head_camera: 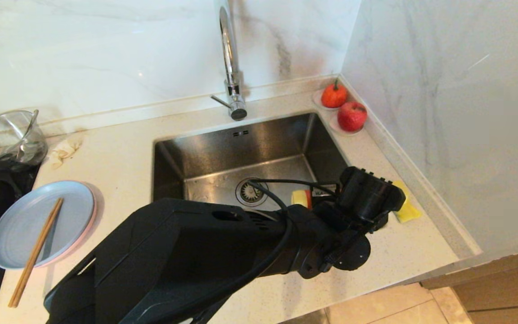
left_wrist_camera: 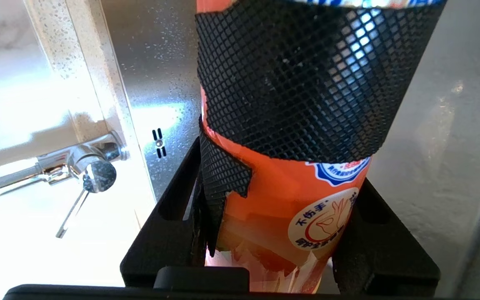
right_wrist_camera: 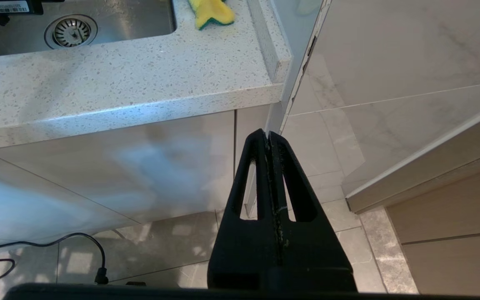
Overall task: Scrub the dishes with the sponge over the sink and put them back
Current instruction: Squeeze it onto the sponge
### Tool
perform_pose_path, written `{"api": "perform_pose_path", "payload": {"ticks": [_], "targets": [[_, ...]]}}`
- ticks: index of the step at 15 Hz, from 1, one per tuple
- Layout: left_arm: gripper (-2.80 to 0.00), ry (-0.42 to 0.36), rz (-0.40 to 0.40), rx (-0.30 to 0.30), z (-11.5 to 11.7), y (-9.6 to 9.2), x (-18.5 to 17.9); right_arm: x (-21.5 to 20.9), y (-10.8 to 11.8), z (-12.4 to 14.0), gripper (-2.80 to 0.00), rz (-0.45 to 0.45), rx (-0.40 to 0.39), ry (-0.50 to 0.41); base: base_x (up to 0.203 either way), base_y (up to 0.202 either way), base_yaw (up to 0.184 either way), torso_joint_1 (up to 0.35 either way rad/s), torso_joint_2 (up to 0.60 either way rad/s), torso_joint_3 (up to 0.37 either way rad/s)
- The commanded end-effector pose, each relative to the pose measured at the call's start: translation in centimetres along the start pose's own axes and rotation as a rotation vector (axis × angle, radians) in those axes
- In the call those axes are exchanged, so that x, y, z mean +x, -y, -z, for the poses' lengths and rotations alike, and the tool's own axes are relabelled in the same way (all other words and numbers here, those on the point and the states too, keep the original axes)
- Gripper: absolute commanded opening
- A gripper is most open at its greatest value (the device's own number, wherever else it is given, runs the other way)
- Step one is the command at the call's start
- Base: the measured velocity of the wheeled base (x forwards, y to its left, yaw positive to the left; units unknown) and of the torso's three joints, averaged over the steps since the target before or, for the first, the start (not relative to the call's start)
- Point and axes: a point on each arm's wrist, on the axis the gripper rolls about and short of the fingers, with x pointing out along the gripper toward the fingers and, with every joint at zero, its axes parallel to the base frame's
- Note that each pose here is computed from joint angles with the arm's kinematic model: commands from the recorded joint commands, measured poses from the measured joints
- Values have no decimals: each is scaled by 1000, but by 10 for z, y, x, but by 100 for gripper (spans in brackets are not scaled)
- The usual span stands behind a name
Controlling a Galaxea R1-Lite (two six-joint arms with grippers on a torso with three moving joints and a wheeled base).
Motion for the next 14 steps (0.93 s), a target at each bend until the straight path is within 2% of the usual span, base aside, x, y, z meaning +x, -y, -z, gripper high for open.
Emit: {"api": "perform_pose_path", "payload": {"ticks": [1, 6, 14], "targets": [[-280, -18, -11, 9, 1, -2, 0, 0, 0, 0, -280, 0, 0, -2, 0, 0, 0, 0, 0, 0], [-280, -70, -29, 27, 1, 5, 4, 0, 0, 0, -280, 0, 1, -1, 0, 0, 0, 0, 0, 0], [-280, -77, -123, -95, 0, 6, 25, 0, 0, 0, -280, 0, -1, -1, 0, 0, 0, 0, 0, 0]]}}
